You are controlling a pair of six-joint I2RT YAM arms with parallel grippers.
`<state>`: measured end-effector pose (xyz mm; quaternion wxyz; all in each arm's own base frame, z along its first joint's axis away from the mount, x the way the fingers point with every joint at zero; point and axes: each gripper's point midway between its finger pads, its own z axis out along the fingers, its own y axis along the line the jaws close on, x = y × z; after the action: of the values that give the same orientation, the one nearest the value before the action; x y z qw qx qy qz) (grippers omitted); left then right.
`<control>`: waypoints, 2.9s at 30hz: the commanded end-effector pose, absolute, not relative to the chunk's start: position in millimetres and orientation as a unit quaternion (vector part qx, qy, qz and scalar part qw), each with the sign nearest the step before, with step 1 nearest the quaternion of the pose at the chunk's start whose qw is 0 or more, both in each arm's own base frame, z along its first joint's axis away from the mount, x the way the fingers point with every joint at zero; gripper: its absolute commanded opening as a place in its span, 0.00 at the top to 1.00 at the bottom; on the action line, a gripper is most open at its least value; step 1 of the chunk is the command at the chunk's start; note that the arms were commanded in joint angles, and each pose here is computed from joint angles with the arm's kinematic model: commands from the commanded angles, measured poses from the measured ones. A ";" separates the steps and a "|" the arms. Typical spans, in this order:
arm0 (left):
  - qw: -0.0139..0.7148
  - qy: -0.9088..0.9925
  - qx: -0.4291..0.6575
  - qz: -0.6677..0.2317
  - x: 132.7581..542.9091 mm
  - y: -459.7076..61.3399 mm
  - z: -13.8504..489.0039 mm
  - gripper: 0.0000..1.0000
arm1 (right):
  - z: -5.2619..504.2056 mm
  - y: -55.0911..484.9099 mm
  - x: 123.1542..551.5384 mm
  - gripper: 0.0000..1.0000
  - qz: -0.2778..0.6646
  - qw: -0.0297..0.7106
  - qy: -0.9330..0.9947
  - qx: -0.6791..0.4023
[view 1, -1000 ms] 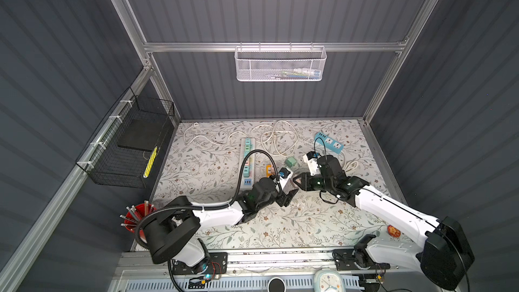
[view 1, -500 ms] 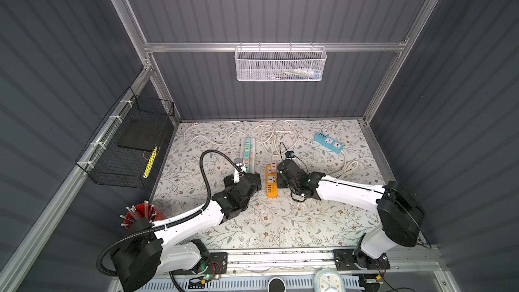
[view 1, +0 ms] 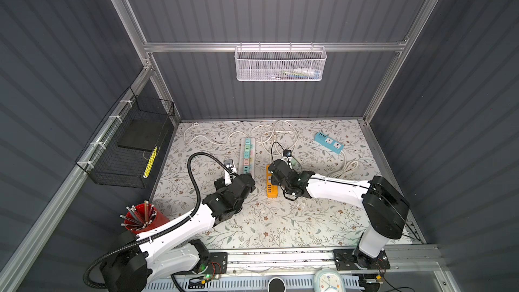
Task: Insert plugs into power strip
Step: Insert the plug into the socket, then press the plug into the socket.
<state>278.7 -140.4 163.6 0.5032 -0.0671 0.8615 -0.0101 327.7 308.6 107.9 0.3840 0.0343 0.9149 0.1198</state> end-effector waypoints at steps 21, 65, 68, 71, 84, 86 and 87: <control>0.493 0.866 -0.082 -0.021 273.7 -135.8 157.6 0.00 | 73.6 311.5 322.0 0.87 0.073 0.351 0.933 0.047; 0.512 0.853 -0.100 -0.032 264.4 -119.9 186.2 0.00 | 165.8 308.8 315.9 0.33 0.087 0.461 0.883 -0.019; 0.512 0.853 -0.097 -0.035 266.6 -124.1 188.1 0.00 | 169.7 306.8 325.3 0.33 0.099 0.445 0.889 -0.035; 0.511 0.853 -0.094 -0.037 269.2 -128.0 190.5 0.00 | 162.7 308.6 331.2 0.33 0.116 0.416 0.901 -0.045; 0.499 0.861 -0.086 -0.044 278.0 -144.5 188.4 0.00 | 91.4 288.5 332.6 0.34 0.088 0.348 0.933 -0.028; 0.498 0.861 -0.089 -0.047 277.9 -145.1 188.1 0.00 | 76.4 285.0 331.1 0.34 0.092 0.337 0.937 -0.021; 0.498 0.861 -0.091 -0.050 278.0 -145.7 188.0 0.00 | 70.2 284.7 330.4 0.35 0.095 0.330 0.939 -0.020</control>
<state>273.1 -141.5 174.0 0.4889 -0.0799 0.8680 -0.0338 332.8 290.9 91.2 0.3509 -0.0328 0.9312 0.0932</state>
